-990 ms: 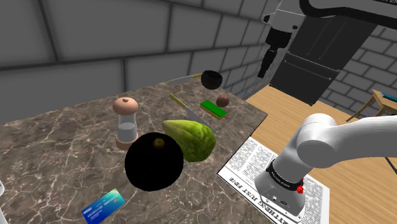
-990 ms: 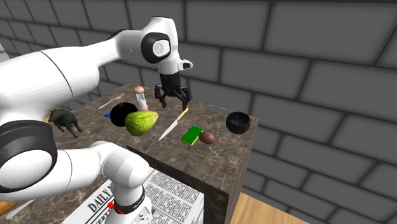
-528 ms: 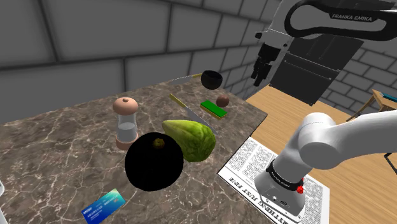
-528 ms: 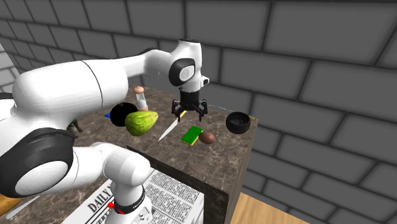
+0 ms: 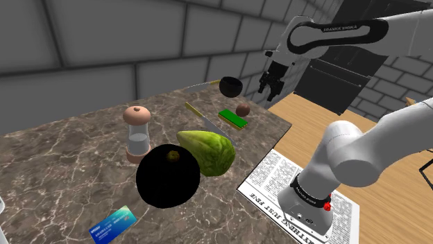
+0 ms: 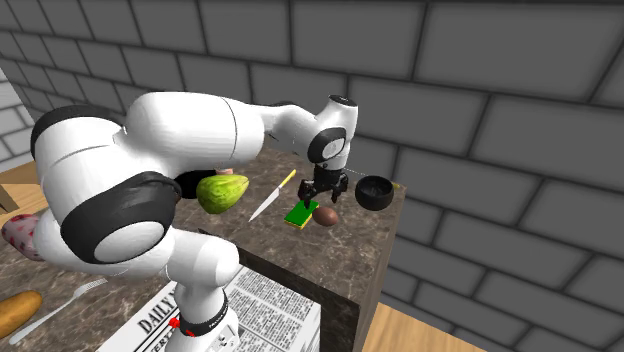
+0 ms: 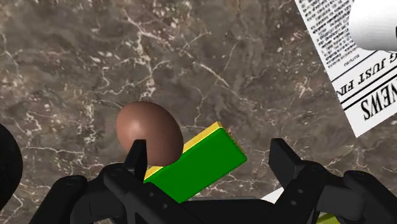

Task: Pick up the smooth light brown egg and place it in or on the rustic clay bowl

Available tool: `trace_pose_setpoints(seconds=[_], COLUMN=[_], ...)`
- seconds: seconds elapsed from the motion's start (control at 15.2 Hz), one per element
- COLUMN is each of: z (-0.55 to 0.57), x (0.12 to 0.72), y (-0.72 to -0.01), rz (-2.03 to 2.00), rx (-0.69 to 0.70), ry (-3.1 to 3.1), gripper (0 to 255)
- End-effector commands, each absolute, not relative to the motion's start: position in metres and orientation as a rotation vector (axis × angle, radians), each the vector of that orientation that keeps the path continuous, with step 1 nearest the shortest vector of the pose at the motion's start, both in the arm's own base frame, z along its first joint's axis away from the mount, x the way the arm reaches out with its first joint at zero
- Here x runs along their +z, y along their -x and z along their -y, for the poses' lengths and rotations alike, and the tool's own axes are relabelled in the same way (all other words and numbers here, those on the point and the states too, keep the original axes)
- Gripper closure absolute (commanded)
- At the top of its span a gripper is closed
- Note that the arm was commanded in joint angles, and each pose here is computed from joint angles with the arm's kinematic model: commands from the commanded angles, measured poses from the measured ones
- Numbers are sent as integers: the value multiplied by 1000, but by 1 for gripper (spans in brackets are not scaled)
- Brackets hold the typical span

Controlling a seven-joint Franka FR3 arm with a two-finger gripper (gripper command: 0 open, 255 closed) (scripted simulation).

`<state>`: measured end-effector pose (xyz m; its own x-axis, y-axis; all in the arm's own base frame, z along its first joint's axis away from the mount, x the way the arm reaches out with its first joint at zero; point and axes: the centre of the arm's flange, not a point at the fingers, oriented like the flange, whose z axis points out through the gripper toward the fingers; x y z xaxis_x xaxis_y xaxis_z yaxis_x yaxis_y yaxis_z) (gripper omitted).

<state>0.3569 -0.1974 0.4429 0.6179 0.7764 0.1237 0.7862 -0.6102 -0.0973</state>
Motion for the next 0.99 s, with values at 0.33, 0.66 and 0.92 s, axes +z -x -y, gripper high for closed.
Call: trace_pose_setpoints(seconds=[0.33,0.66,0.92], z=[226,224,217], x=[369,344,320], y=[-423,-432,-431], rz=[1699,1748,1748], rx=[-167,-175,-175], ry=[2359,2306,2306], gripper=[0,0,0])
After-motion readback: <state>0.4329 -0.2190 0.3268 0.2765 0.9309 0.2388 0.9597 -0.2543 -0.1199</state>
